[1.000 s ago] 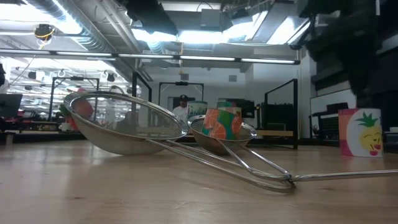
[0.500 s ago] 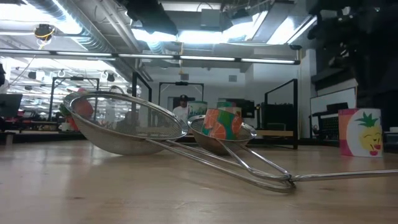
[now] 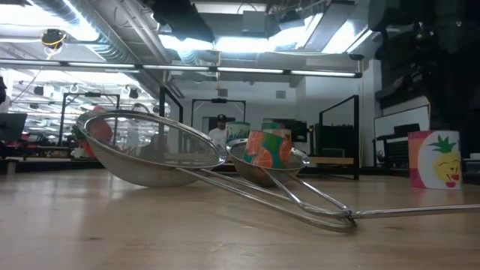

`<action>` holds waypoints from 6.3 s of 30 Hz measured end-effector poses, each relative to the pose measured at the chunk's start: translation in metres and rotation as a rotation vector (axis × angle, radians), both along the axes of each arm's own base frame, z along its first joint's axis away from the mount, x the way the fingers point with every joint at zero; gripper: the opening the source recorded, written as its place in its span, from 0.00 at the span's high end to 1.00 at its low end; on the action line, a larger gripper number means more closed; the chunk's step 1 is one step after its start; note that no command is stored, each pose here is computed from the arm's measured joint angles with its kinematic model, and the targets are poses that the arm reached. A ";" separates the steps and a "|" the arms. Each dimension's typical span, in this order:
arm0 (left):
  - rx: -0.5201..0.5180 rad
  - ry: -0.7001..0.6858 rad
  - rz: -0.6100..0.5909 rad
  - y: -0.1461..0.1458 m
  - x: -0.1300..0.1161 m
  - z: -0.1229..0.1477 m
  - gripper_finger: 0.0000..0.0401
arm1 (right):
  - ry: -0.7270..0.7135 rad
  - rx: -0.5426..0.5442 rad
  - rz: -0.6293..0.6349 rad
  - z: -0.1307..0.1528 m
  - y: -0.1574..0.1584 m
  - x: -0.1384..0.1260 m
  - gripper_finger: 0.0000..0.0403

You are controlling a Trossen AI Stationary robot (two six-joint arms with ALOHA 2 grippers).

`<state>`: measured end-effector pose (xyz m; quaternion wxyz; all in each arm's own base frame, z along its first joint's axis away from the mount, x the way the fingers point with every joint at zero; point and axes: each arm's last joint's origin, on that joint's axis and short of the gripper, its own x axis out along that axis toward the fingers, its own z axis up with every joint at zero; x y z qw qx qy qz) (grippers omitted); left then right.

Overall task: Pick and place cans onto a shelf
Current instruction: Put the canned mixed fruits on the shelf, then put the canned oranges on the shelf

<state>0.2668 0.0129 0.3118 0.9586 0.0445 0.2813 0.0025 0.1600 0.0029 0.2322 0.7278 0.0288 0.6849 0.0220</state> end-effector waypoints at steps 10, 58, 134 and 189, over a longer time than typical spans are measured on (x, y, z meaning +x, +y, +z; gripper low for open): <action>0.000 0.000 0.000 0.000 0.000 0.000 0.80 | 0.083 0.000 0.000 -0.012 0.000 0.010 0.76; -0.051 -0.248 -0.036 -0.025 -0.094 -0.070 0.80 | 0.037 0.157 -0.328 -0.005 0.004 0.046 0.98; -0.056 -0.363 -0.045 -0.024 -0.101 -0.100 0.80 | -0.008 -0.153 -0.420 0.059 -0.238 0.154 0.98; -0.056 -0.362 -0.046 -0.024 -0.101 -0.100 0.80 | -0.015 -0.156 -0.417 0.038 -0.241 0.158 0.81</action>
